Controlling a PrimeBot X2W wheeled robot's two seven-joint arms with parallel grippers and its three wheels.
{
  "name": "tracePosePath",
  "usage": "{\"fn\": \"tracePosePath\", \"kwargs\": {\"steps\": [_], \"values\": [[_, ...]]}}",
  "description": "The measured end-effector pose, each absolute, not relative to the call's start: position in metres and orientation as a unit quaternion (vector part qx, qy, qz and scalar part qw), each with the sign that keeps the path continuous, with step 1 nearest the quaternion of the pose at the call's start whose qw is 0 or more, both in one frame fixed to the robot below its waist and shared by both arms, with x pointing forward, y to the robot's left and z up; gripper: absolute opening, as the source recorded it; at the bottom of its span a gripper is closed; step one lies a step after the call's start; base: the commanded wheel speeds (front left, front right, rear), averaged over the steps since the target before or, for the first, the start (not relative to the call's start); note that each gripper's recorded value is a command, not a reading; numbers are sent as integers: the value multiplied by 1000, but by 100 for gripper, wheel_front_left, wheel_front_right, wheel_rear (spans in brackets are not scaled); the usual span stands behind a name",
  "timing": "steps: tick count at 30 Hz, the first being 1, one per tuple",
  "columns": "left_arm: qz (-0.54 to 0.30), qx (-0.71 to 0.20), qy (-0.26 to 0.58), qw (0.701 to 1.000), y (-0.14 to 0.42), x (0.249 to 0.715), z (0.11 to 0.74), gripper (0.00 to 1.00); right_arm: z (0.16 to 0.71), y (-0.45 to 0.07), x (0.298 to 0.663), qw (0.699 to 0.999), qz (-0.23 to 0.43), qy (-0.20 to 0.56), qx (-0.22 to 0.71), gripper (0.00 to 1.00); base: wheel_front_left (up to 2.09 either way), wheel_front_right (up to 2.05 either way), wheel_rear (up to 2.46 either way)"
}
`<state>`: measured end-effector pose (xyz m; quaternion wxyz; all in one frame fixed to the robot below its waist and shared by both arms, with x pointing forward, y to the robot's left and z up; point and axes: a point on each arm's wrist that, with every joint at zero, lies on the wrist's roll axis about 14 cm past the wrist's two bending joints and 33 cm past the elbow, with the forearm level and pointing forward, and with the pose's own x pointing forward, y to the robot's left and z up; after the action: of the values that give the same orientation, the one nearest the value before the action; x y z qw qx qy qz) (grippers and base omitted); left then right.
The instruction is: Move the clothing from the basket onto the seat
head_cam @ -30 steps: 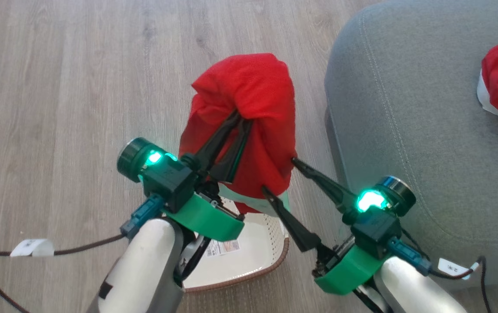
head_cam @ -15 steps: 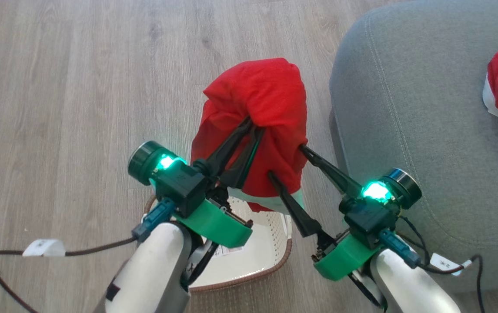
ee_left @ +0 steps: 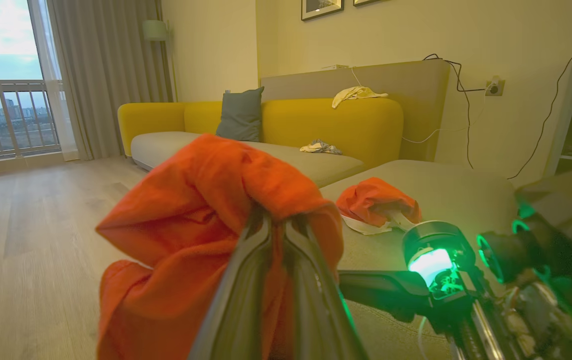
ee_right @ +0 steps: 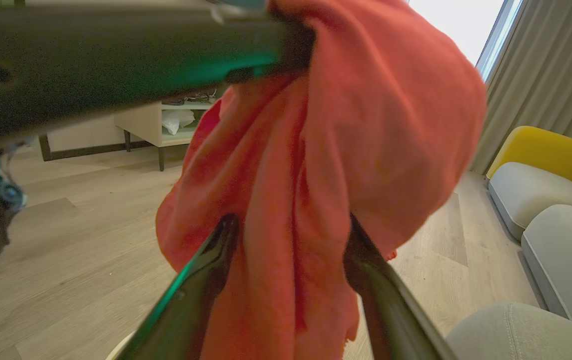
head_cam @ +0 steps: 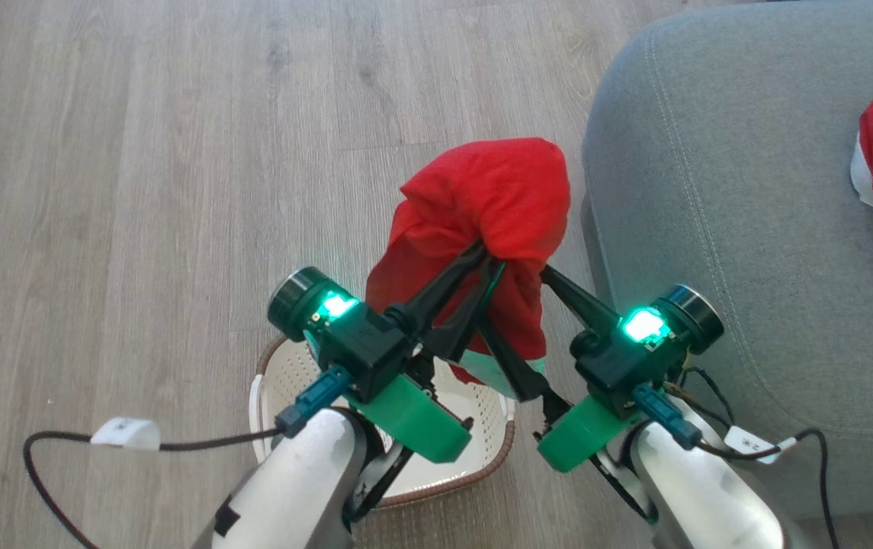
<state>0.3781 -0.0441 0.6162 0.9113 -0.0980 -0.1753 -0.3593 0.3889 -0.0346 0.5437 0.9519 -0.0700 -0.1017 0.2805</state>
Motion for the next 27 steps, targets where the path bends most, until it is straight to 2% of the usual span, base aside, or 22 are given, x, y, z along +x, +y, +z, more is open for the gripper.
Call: {"fn": "tracePosePath", "kwargs": {"steps": [12, 13, 14, 15, 27], "values": [[-369, -99, -169, 908, -48, 370, 614, 0, 534, -29, 393, 951, 284, -88, -83, 100, 0, 0, 0], [-369, -99, -169, 909, -48, 369, 614, 0, 534, -30, 394, 952, 281, -86, -81, 97, 0, 0, 0], [-368, -98, -170, 909, -47, 369, 614, 0, 534, -33, 396, 955, 275, -85, -77, 26, 0, 0, 0], [-368, -98, -170, 909, -47, 369, 614, 0, 534, -33, 396, 955, 275, -85, -77, 0, 0, 0, 0], [-365, -95, -169, 911, -45, 369, 614, 0, 547, -56, 407, 968, 231, -94, -26, 0, 0, 0, 0]]}}
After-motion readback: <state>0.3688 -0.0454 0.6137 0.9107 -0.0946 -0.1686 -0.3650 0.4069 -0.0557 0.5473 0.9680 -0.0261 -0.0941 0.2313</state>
